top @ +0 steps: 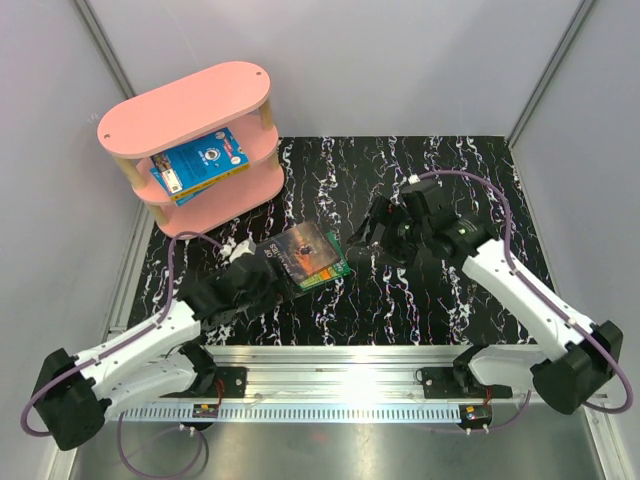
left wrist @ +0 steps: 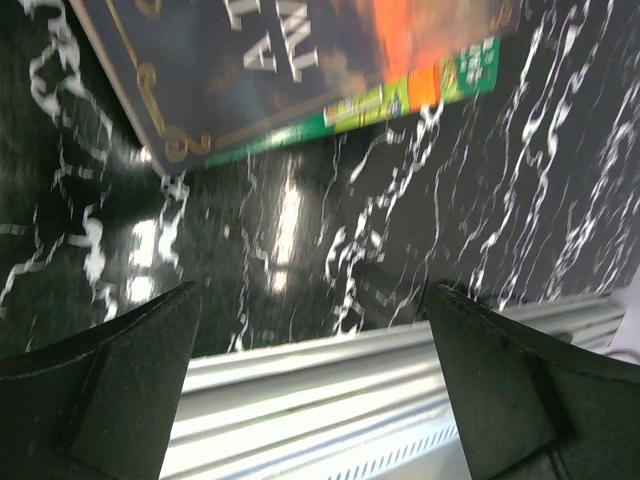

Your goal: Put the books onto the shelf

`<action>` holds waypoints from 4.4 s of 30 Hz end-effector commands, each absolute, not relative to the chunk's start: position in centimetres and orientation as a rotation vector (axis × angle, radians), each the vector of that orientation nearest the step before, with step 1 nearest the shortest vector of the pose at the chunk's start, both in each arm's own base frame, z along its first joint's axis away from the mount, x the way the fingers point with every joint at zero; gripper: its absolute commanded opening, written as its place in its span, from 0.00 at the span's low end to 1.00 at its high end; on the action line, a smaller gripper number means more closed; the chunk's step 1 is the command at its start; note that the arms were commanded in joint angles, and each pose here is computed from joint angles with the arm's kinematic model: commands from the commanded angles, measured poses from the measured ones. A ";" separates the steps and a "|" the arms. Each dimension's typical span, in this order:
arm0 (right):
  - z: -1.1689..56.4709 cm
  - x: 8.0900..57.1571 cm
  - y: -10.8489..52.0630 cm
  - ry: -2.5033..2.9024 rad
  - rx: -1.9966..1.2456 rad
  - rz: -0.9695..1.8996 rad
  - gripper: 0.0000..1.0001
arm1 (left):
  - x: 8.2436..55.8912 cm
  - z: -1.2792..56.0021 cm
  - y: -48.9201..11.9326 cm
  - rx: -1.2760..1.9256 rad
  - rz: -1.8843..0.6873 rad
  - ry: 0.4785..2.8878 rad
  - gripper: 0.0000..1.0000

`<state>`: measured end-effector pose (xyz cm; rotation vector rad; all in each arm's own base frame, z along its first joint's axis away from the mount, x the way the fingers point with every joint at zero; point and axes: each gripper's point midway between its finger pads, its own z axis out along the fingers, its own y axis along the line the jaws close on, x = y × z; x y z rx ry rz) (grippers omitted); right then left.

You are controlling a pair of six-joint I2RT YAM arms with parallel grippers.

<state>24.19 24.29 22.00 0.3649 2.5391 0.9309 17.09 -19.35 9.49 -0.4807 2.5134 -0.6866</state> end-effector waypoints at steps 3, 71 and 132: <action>24.1 21.0 22.3 2.523 0.327 0.943 1.00 | 20.3 10.3 -20.5 -0.525 -0.820 2.383 0.98; 9.7 14.7 22.1 2.581 0.360 1.212 1.00 | 19.3 5.6 -16.9 -0.630 -0.916 2.203 0.00; 20.4 17.3 23.7 2.632 0.390 1.173 1.00 | 29.7 -0.6 -17.6 -0.962 -0.831 2.185 0.16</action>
